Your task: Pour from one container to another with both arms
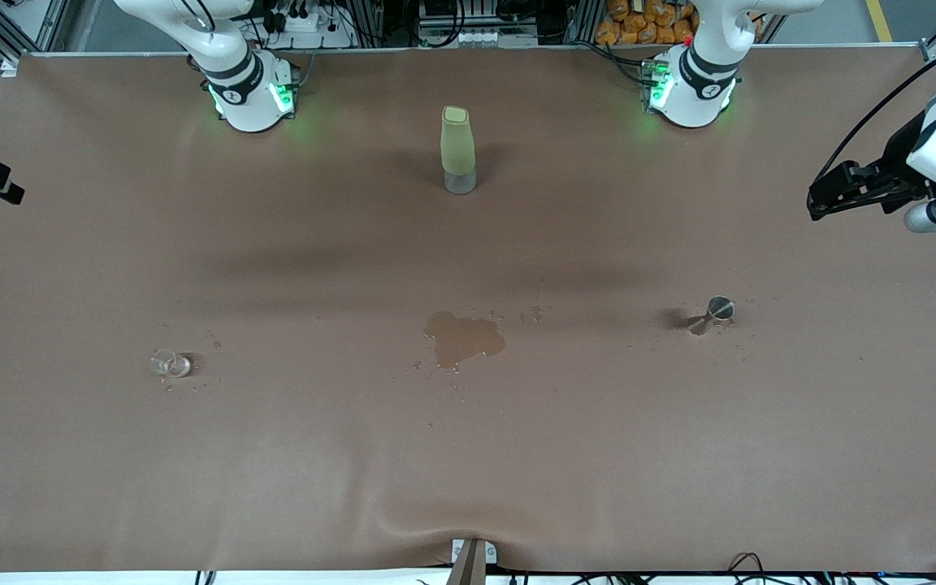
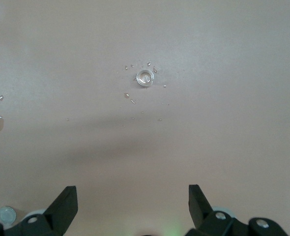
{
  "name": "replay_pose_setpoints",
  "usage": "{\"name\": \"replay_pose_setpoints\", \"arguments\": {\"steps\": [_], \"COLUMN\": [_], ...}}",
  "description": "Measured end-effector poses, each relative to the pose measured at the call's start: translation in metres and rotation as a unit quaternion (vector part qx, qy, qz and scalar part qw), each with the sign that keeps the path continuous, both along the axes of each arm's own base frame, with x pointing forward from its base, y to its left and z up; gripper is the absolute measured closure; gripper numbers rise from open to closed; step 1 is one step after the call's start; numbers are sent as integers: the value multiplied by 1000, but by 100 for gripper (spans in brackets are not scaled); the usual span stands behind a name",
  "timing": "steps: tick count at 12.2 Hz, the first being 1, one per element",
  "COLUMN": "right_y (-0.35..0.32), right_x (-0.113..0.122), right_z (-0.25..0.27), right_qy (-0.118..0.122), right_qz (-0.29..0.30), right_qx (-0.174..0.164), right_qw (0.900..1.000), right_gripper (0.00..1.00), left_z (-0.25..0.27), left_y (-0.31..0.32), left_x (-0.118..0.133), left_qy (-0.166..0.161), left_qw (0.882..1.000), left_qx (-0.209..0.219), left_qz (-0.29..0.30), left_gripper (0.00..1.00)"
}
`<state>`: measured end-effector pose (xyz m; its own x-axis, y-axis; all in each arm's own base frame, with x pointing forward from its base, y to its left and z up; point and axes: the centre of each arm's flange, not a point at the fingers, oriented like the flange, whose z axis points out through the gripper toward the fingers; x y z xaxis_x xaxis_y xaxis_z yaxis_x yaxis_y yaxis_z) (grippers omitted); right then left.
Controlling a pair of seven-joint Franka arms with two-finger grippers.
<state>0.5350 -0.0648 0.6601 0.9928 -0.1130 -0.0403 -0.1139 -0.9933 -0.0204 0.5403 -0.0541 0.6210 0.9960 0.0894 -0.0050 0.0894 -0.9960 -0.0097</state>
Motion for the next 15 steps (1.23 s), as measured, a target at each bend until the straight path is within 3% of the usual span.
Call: {"name": "replay_pose_setpoints", "arguments": {"steps": [11,15], "right_y": [-3,-76], "right_x": [6,16], "right_z": [-8,-49], "right_qy": [3,8], "right_qz": [5,89], "right_qx": [5,69], "right_qw": [1000,994], "right_gripper": [0,0], "left_z": [-16,-40], "left_y": [8,26], "left_x": [-3,-17], "left_qy": [17,17], "left_qw": [1000,1000], "left_qx": [-7,-20], "left_qz": [-11,5], "left_gripper": [0,0]}}
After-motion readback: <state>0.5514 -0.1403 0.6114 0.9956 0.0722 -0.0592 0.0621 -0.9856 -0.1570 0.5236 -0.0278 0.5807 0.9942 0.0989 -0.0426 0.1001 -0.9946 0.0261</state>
